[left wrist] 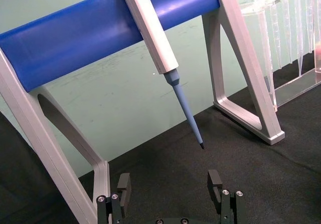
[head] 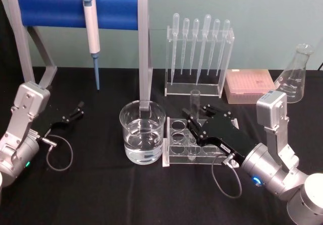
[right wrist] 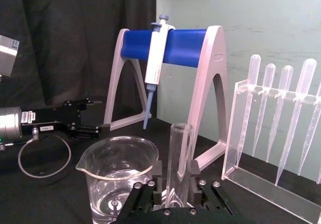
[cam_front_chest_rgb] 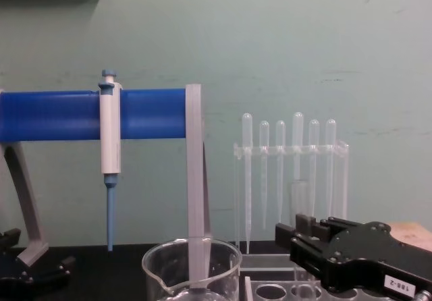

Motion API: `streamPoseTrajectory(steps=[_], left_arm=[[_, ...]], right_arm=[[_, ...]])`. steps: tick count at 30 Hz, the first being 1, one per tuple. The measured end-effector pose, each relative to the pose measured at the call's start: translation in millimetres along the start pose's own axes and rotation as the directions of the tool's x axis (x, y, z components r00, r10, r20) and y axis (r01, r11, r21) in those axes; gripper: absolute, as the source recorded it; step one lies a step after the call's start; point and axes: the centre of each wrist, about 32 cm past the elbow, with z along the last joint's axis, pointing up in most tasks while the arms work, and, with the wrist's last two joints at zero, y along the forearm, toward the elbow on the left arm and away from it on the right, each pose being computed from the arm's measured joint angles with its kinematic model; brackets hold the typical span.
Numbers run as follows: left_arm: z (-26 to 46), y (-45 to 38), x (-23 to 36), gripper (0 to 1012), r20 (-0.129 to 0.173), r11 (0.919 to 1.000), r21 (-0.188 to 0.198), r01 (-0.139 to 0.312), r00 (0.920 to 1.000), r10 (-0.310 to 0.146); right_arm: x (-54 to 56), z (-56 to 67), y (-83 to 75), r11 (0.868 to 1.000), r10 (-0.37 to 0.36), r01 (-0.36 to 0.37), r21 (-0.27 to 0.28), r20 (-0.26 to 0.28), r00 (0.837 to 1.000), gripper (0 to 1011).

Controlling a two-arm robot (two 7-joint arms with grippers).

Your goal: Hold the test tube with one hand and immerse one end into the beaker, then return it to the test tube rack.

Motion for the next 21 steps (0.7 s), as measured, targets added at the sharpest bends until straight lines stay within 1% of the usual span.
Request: streamPoseTrajectory(steps=[1,3,5,6,8,9,10,11,12,13,15,16,18,19,21], left_arm=[[0.0,0.0,0.0,1000,0.000,1.0000,0.000,0.000,1.0000,0.000],[0.0,0.0,0.0,1000,0.000,1.0000,0.000,0.000,1.0000,0.000],[0.0,0.0,0.0,1000,0.000,1.0000,0.000,0.000,1.0000,0.000],[0.0,0.0,0.0,1000,0.000,1.0000,0.000,0.000,1.0000,0.000],[0.0,0.0,0.0,1000,0.000,1.0000,0.000,0.000,1.0000,0.000],[0.0,0.0,0.0,1000,0.000,1.0000,0.000,0.000,1.0000,0.000],[0.0,0.0,0.0,1000,0.000,1.0000,0.000,0.000,1.0000,0.000],[0.0,0.0,0.0,1000,0.000,1.0000,0.000,0.000,1.0000,0.000],[0.0,0.0,0.0,1000,0.000,1.0000,0.000,0.000,1.0000,0.000],[0.0,0.0,0.0,1000,0.000,1.0000,0.000,0.000,1.0000,0.000],[0.0,0.0,0.0,1000,0.000,1.0000,0.000,0.000,1.0000,0.000],[0.0,0.0,0.0,1000,0.000,1.0000,0.000,0.000,1.0000,0.000],[0.0,0.0,0.0,1000,0.000,1.0000,0.000,0.000,1.0000,0.000],[0.0,0.0,0.0,1000,0.000,1.0000,0.000,0.000,1.0000,0.000],[0.0,0.0,0.0,1000,0.000,1.0000,0.000,0.000,1.0000,0.000]], right_arm=[[-0.1,-0.1,0.0,1.000,0.000,0.000,0.000,0.000,1.000,309],[-0.3,-0.3,-0.1,1.000,0.000,0.000,-0.001,-0.001,1.000,390],[-0.6,-0.2,-0.3,1.000,0.000,0.000,-0.004,-0.002,1.000,431],[-0.9,0.6,-0.7,1.000,0.001,-0.001,-0.007,-0.003,1.000,489],[-2.2,2.6,-2.3,1.000,0.004,-0.004,-0.017,-0.005,1.000,529],[-2.9,3.5,-3.2,1.000,0.004,-0.004,-0.022,-0.005,1.000,586],[-3.6,4.9,-4.2,1.000,0.003,-0.004,-0.026,-0.005,1.000,609],[-5.6,7.2,-7.6,0.999,0.002,-0.002,-0.037,-0.007,1.000,628],[-6.7,8.4,-9.3,0.999,0.001,-0.001,-0.041,-0.007,1.000,691],[-7.8,10.0,-11.3,0.999,-0.001,0.000,-0.046,-0.008,1.000,702],[-9.9,13.0,-16.7,0.999,-0.008,0.007,-0.053,-0.010,1.000,765],[-11.3,14.7,-19.9,0.998,-0.012,0.011,-0.055,-0.014,1.000,765],[-16.6,19.9,-31.6,0.998,-0.029,0.027,-0.060,-0.024,0.999,856],[-16.6,19.9,-31.6,0.998,-0.029,0.027,-0.060,-0.024,0.999,885],[-20.0,22.9,-41.0,0.997,-0.049,0.047,-0.064,-0.029,0.998,941]])
